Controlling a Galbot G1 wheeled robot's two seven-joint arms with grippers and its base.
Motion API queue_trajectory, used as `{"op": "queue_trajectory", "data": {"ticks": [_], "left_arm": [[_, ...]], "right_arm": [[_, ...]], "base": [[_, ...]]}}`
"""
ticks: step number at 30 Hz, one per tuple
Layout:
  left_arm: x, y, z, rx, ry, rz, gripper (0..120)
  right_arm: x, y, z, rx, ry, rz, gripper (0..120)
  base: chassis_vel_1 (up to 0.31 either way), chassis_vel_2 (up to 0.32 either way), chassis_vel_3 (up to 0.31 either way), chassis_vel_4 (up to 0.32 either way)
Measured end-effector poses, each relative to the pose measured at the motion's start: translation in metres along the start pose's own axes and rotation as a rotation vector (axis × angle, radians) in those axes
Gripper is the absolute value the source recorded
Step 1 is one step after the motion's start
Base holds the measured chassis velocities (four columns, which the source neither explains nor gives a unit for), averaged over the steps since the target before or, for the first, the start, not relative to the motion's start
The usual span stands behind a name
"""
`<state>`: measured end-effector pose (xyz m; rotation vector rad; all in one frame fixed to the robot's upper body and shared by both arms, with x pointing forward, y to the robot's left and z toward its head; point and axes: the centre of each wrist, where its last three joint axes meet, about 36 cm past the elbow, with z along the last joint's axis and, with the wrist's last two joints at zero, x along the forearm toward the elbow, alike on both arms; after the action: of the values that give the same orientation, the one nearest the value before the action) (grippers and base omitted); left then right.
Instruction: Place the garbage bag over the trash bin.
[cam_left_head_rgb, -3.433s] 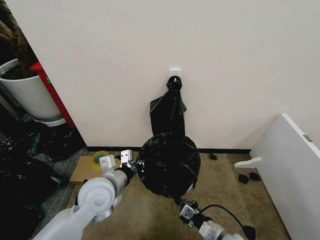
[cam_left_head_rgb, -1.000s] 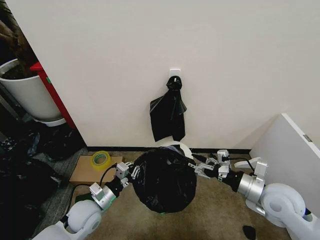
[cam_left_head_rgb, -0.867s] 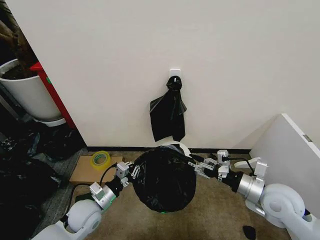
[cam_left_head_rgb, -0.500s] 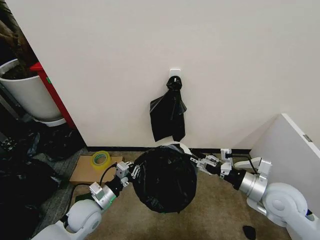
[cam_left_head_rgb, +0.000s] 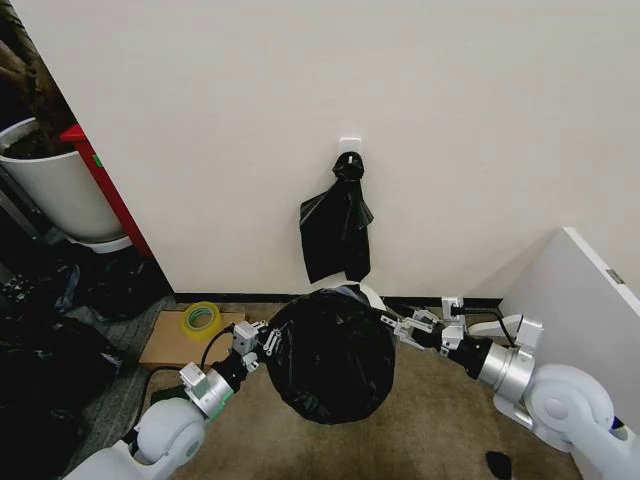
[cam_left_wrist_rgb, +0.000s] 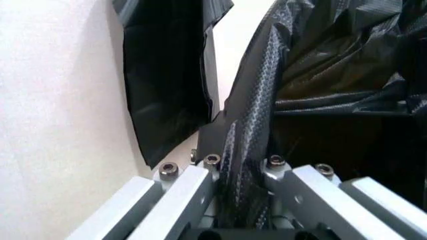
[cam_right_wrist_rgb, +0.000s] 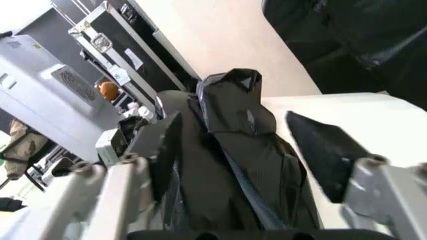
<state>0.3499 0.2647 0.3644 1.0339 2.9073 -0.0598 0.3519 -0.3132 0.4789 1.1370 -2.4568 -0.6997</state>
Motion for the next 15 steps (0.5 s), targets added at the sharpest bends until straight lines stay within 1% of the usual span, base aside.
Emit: {"op": "queue_trajectory", "data": {"ticks": [2, 3, 5, 6, 11, 12, 13, 14, 15], "left_arm": [[-0.0003, -0.0002, -0.0005, 0.000, -0.001, 0.001, 1], [-0.0003, -0.0002, -0.0005, 0.000, -0.001, 0.001, 1], [-0.0004, -0.0004, -0.0010, 0.000, -0.001, 0.002, 1], [-0.0004, -0.0004, -0.0010, 0.000, -0.001, 0.002, 1], [-0.0012, -0.0015, -0.0028, 0.001, -0.004, 0.005, 1], [-0.0012, -0.0015, -0.0028, 0.001, -0.004, 0.005, 1], [-0.0013, -0.0018, -0.0032, 0.001, -0.005, 0.006, 1], [-0.0013, -0.0022, -0.0035, 0.002, -0.005, 0.007, 1], [-0.0013, -0.0023, -0.0036, 0.002, -0.004, 0.007, 1]], "right_arm": [[0.0002, 0.0000, 0.0006, 0.006, 0.002, 0.002, 47], [0.0002, 0.0000, 0.0006, 0.006, 0.002, 0.002, 47], [0.0003, 0.0001, 0.0010, 0.012, 0.005, 0.002, 35], [0.0003, 0.0001, 0.0010, 0.012, 0.005, 0.002, 35], [0.0003, 0.0005, 0.0007, 0.015, 0.005, 0.001, 15], [0.0003, 0.0005, 0.0007, 0.015, 0.005, 0.001, 15], [0.0002, 0.0005, 0.0006, 0.016, 0.005, 0.001, 12], [0.0002, 0.0005, 0.0004, 0.019, 0.006, 0.000, 5], [0.0001, 0.0005, 0.0002, 0.022, 0.007, -0.001, 2]], "base": [[0.000, 0.000, 0.000, 0.000], [0.000, 0.000, 0.000, 0.000], [0.000, 0.000, 0.000, 0.000], [0.000, 0.000, 0.000, 0.000], [0.000, 0.000, 0.000, 0.000], [0.000, 0.000, 0.000, 0.000], [0.000, 0.000, 0.000, 0.000], [0.000, 0.000, 0.000, 0.000], [0.000, 0.000, 0.000, 0.000]]}}
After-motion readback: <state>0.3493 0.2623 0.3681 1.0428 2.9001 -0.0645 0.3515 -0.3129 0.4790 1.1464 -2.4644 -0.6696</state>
